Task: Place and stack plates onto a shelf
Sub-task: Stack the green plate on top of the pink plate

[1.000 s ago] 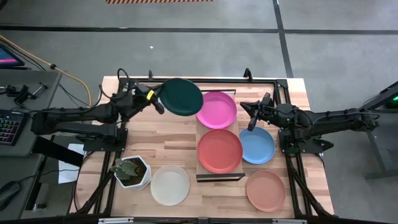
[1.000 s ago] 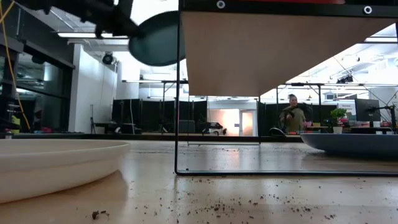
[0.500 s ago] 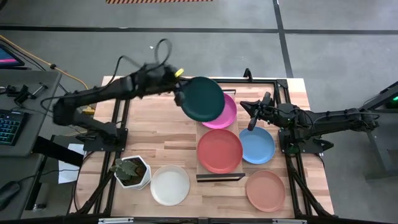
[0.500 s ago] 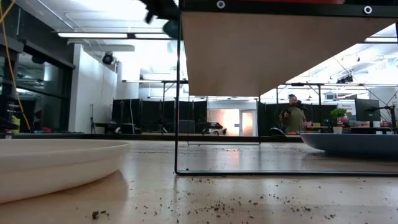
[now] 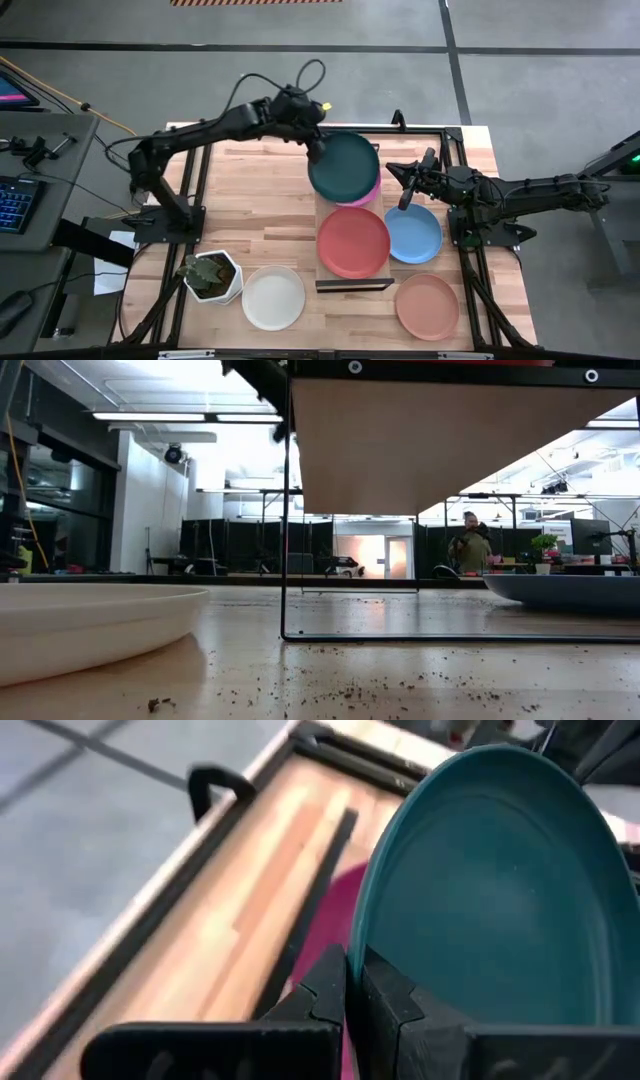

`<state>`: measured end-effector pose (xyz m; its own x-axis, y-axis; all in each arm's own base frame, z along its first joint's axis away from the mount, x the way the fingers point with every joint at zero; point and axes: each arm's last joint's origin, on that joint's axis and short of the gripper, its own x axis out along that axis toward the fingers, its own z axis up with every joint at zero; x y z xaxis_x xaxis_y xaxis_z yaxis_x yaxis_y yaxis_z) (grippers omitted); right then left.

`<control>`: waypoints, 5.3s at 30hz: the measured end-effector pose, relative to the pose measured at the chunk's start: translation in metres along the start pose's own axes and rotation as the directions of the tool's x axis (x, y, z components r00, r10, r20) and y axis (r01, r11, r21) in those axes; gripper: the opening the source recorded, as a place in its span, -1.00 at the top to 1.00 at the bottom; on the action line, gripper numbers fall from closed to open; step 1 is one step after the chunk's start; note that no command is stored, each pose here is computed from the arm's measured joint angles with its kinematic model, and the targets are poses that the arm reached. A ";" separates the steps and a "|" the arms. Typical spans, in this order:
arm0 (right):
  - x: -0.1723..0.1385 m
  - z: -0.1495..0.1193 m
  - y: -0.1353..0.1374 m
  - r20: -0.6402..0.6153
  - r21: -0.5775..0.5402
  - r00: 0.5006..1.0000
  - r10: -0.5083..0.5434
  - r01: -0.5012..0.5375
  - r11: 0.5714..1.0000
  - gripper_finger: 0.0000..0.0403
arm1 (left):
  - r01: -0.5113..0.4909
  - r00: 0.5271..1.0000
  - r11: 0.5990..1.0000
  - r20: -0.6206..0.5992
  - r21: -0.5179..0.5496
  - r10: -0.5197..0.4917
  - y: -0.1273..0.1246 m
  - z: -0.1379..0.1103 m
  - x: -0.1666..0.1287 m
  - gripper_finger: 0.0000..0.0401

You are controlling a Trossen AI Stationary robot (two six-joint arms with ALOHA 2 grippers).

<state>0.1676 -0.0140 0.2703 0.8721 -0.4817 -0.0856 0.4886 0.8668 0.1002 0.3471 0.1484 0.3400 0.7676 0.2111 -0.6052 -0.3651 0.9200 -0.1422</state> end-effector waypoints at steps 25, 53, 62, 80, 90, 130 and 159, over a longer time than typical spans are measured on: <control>0.000 0.000 0.000 0.000 0.000 1.000 0.000 0.000 1.000 1.00 | 0.016 0.999 0.997 -0.039 0.074 -0.013 0.003 -0.007 0.026 0.66; 0.000 0.000 0.000 0.001 0.000 1.000 0.000 0.000 1.000 1.00 | -0.059 0.998 0.981 0.039 0.185 0.052 0.009 0.010 0.001 0.28; 0.006 -0.005 0.003 -0.029 -0.006 1.000 -0.008 0.008 1.000 1.00 | -0.061 0.988 0.974 0.151 0.218 0.028 0.007 0.006 -0.039 0.28; 0.055 -0.021 -0.004 0.010 0.118 0.982 -0.187 0.185 0.976 1.00 | 0.022 0.805 0.969 0.571 0.245 -0.163 -0.011 -0.127 -0.062 0.28; 0.072 -0.028 -0.028 -0.042 0.216 0.980 -0.195 0.200 0.956 1.00 | 0.024 0.745 0.963 0.638 0.268 -0.196 -0.032 -0.165 -0.090 0.28; 0.082 -0.029 -0.033 -0.026 0.185 0.993 -0.113 0.116 0.976 1.00 | -0.169 0.698 0.952 0.713 0.255 -0.068 -0.014 -0.191 -0.003 0.28; 0.082 -0.030 -0.033 -0.032 0.181 0.993 -0.109 0.113 0.977 1.00 | -0.027 0.738 0.963 0.656 0.267 -0.161 -0.009 -0.195 0.026 0.28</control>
<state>0.2220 -0.0780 0.2302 0.8123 -0.5691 -0.1278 0.5808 0.7688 0.2675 0.2680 0.0817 0.1730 0.9704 0.2241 0.0902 -0.2320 0.9687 0.0887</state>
